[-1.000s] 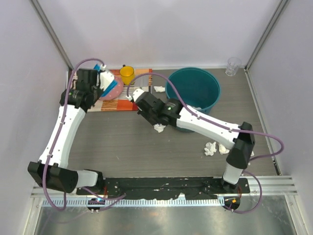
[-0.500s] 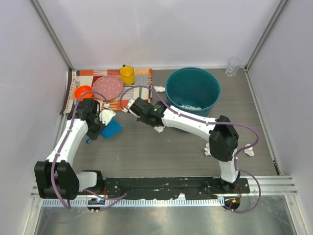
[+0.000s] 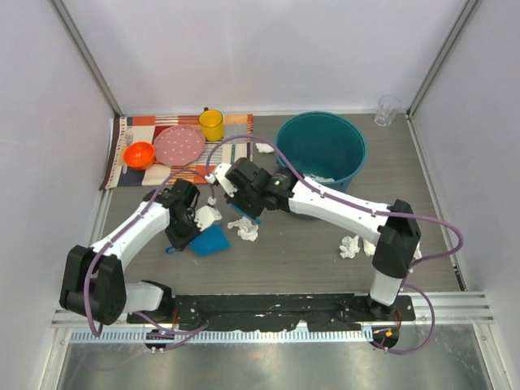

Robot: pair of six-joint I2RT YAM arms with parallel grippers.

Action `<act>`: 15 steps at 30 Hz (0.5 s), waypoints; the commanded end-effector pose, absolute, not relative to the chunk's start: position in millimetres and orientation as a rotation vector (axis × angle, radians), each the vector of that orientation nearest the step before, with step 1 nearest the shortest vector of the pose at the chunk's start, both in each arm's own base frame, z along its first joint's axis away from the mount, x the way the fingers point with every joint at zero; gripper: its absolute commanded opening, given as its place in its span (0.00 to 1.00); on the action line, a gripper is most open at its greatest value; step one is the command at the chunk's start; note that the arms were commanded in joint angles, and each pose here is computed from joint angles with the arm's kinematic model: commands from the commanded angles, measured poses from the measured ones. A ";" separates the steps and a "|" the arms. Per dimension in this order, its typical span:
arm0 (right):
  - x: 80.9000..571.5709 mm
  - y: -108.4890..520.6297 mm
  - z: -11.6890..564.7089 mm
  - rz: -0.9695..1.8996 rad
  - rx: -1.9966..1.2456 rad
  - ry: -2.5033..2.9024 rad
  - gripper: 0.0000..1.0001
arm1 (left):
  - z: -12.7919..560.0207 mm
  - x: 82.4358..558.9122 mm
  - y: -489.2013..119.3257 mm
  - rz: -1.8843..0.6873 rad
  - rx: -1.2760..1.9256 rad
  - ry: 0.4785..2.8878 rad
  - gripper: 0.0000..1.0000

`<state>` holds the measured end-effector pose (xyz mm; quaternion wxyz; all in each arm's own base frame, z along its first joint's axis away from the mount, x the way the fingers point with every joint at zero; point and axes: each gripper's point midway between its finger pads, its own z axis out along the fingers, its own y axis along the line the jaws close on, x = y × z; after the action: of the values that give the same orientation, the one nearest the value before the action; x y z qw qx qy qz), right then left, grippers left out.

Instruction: Sweep away the paper scraps from the table

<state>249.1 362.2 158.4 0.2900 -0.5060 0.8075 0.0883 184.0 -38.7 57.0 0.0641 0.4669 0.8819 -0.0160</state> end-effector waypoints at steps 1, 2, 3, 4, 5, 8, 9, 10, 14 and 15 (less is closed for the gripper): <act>259.2 364.6 231.4 0.306 -1.051 2.111 0.01 | 56.0 192.8 -42.4 -0.001 1.428 2.656 0.00; 262.6 361.1 239.9 0.289 -0.998 2.117 0.01 | 55.3 193.9 -43.1 -0.001 1.439 2.662 0.00; 263.2 353.5 240.5 0.254 -0.969 2.139 0.01 | 55.5 193.8 -43.7 -0.003 1.444 2.663 0.00; 264.6 348.6 240.7 0.224 -0.940 2.153 0.01 | 55.2 193.3 -46.7 -0.005 1.467 2.656 0.00; 271.7 338.1 242.3 0.161 -0.846 2.173 0.01 | 54.3 192.2 -48.4 -0.005 1.479 2.654 0.00; 273.3 313.9 225.0 0.013 -0.722 2.238 0.01 | 51.9 192.4 -58.7 0.003 1.532 2.630 0.00; 270.9 311.2 218.6 0.004 -0.706 2.257 0.01 | 51.9 195.9 -57.0 0.046 1.535 2.627 0.00; 267.7 311.6 211.4 0.013 -0.693 2.278 0.01 | 49.6 196.9 -59.9 0.044 1.550 2.629 0.00; 253.3 315.6 172.4 0.084 -0.677 2.362 0.01 | 46.9 205.0 -65.5 0.043 1.542 2.633 0.00; 248.7 321.4 167.6 0.135 -0.669 2.377 0.01 | 46.0 206.2 -66.8 0.041 1.541 2.632 0.00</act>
<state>261.0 319.7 178.8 0.3340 -0.3057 0.8914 0.0189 185.9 -59.0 42.1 0.0199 0.5147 0.8572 0.0012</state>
